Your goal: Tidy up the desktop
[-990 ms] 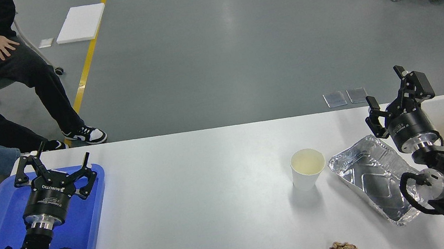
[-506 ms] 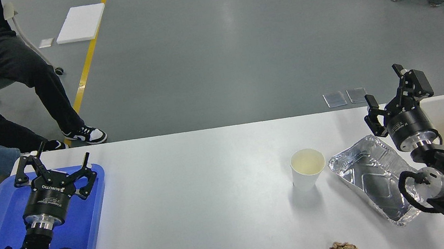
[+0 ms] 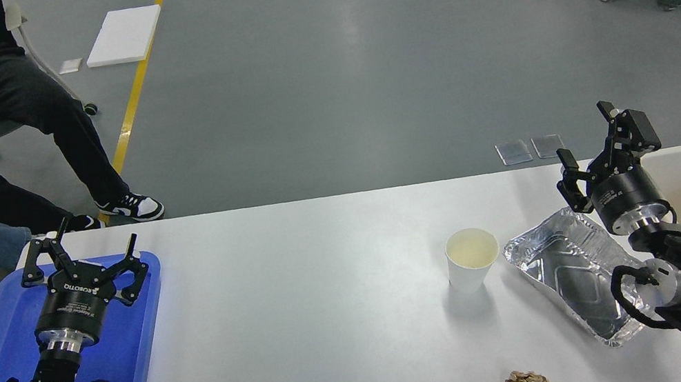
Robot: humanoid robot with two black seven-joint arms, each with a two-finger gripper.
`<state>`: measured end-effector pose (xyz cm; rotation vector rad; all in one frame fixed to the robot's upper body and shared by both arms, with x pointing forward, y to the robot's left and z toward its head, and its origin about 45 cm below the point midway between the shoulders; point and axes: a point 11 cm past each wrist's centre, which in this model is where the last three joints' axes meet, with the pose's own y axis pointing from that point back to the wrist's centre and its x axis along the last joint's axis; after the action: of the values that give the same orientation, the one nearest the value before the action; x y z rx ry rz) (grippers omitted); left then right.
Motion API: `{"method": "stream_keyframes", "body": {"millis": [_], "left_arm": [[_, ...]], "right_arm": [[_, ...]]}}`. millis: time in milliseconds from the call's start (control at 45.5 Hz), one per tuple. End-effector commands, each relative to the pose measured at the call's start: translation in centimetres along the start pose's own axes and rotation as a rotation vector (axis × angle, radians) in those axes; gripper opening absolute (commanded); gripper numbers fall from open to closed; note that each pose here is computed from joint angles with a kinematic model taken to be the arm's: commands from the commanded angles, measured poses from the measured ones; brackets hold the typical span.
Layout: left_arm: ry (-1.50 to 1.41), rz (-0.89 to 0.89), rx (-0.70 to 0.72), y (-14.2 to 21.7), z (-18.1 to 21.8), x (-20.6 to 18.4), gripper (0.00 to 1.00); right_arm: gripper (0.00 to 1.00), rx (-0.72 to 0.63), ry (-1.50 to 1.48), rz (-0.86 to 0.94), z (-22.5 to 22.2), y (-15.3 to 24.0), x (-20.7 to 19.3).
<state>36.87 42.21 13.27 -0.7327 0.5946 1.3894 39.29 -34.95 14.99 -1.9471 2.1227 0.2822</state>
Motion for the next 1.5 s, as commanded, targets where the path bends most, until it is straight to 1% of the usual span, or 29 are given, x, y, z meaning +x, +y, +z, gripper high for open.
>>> {"method": "stream_keyframes", "body": {"millis": [0,374,770,968,1078,1188,1276,1408,1473], "left_arm": [[-0.001,0.0,0.001,0.0,0.0,0.0,0.99],[-0.001,0.0,0.001,0.0,0.0,0.0,0.99],[0.001,-0.003,0.001,-0.1,-0.1,-0.1,0.99],[0.001,-0.003,0.002,-0.1,-0.1,-0.1,0.99],[0.001,-0.003,0.002,-0.1,-0.1,-0.1,0.99],[0.003,-0.005,0.003,-0.1,-0.2,-0.1,0.99],[0.003,-0.005,0.003,-0.1,-0.2,-0.1,0.99],[0.002,-0.004,0.002,-0.1,-0.1,-0.1,0.99],[0.003,-0.003,0.003,-0.1,-0.1,-0.1,0.99]], "right_arm": [[1.0,-0.002,0.004,-0.006,0.0,0.0,-0.1],[1.0,0.015,0.007,-0.011,-0.7,-0.5,-1.2],[1.0,0.031,0.183,-0.08,-5.0,-2.1,0.8],[1.0,-0.056,0.456,-0.198,-6.4,-2.3,2.1],[1.0,-0.067,0.563,-0.252,-7.9,-3.1,1.8],[1.0,-0.075,0.639,-0.26,-9.3,-3.3,2.8],[1.0,-0.091,0.704,-0.295,-10.3,-3.5,2.9],[1.0,-0.161,0.795,-0.44,-11.7,-3.3,1.4],[1.0,-0.194,0.818,-0.485,-13.4,-3.0,1.7]]}}
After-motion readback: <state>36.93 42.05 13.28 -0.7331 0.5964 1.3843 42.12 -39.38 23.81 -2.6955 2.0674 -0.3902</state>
